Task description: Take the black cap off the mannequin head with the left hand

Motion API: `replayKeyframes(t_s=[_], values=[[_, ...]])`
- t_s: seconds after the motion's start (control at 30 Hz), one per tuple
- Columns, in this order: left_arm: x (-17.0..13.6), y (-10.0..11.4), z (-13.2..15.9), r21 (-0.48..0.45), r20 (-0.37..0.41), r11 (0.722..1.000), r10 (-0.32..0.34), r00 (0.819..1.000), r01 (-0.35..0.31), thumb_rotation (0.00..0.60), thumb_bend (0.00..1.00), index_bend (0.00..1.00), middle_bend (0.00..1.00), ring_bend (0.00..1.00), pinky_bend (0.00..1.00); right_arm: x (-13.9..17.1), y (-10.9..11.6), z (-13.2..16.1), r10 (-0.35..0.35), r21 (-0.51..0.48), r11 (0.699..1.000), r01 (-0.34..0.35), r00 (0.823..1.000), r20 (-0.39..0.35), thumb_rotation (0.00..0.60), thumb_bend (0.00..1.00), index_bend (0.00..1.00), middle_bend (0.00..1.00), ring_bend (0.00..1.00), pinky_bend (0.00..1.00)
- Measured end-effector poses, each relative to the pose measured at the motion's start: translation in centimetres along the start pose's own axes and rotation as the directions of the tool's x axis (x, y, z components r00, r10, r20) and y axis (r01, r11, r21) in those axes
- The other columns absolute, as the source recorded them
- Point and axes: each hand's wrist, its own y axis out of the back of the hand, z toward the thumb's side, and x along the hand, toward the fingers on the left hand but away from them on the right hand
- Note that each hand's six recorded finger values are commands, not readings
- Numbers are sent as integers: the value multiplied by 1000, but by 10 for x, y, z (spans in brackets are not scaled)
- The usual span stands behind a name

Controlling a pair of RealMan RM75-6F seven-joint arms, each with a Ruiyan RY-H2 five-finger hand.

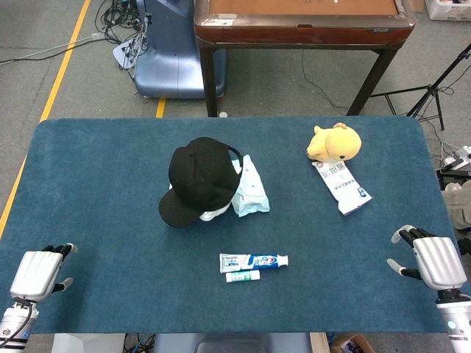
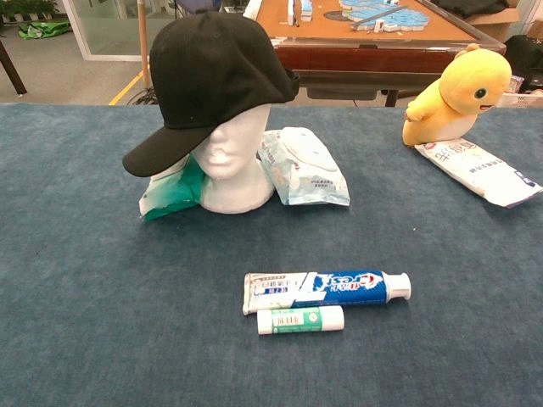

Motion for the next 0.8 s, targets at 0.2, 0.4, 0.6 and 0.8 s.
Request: replayKeyframes(t_s=[0.2,0.4,0.6,0.8], values=[[2,-5,4,5,14,1000,-6,1000,6,600,0,372,506,485,689,2,1,3,2,-2,1000,-3,1000,-11,600,155,485,430,462,650],[4,-5,15,-19,73,1000,22,997,-20,600,0,391,476,484,689,4,2,4,-4,-2,1000,4,1000,-13,600,155,485,430,462,650],[10,-6,34,-70,182,994,93,979,-82,600,0,472,585,518,689,5,7,1,-22,-14,1000,22,1000,-5,600,155,485,430,462,650],[26,-6,57,-85,268,992,110,957,-90,600,0,652,865,684,730,8,13,-2,-38,-32,999,38,999,-4,600,155,485,430,462,650]])
